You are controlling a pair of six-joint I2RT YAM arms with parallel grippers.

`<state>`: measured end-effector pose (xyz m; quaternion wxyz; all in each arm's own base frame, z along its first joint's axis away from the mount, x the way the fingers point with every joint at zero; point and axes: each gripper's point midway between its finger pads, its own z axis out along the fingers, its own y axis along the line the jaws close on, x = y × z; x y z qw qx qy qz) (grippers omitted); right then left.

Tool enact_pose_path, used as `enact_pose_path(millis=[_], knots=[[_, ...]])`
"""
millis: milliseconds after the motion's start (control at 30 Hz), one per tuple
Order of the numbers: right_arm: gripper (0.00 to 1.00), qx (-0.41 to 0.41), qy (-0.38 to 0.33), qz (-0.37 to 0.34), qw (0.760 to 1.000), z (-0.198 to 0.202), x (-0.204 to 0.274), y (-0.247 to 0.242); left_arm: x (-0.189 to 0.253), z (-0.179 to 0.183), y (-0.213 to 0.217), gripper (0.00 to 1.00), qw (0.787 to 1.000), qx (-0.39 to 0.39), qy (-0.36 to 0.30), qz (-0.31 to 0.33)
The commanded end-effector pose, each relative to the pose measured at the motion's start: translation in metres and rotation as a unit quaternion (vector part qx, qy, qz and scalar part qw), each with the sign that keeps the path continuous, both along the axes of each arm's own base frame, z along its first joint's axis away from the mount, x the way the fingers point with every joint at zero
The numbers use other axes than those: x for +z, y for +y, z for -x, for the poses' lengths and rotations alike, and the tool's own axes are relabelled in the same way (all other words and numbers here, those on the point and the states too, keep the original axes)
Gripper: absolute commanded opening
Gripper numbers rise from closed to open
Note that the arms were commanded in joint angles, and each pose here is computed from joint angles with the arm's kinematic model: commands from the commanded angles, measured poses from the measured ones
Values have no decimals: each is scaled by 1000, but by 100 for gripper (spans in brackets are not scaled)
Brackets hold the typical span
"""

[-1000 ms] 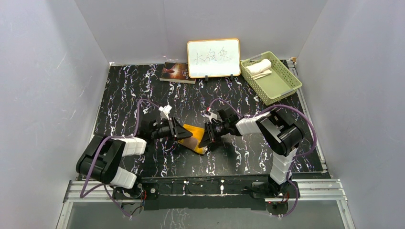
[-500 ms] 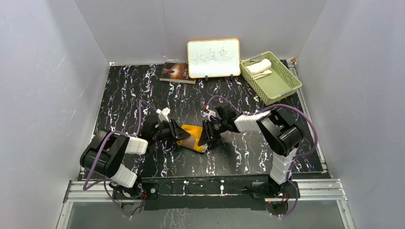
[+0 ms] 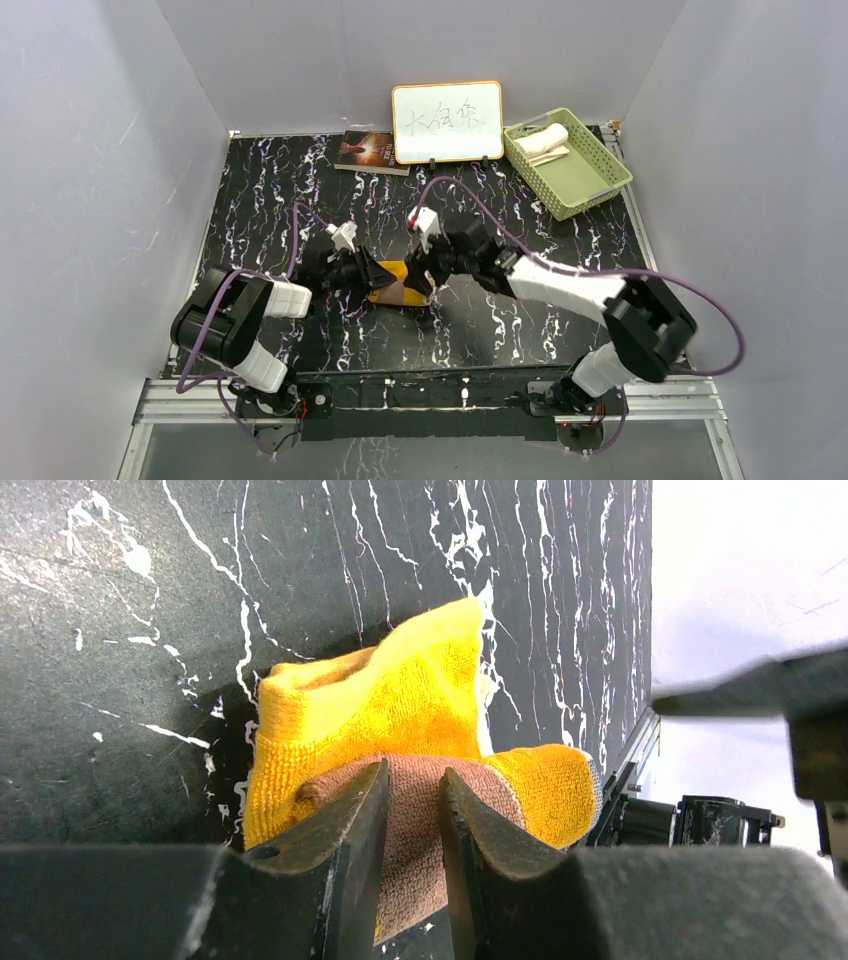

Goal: Roll the towels
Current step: Roll the towel at the center of the board.

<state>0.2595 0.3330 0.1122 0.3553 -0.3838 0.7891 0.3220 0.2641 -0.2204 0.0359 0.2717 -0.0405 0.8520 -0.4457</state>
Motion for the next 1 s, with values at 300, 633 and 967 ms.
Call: enact_pose_path(millis=[300, 633, 967], knots=[[62, 158, -296, 114, 935, 37, -12, 23, -29, 6, 13, 26, 997, 0, 35, -63], [63, 149, -331, 131, 923, 23, -15, 34, -21, 1, 12, 26, 997, -8, 23, -69], [52, 121, -303, 187, 927, 17, -49, 17, -12, -2, 9, 26, 997, -22, 13, -70]])
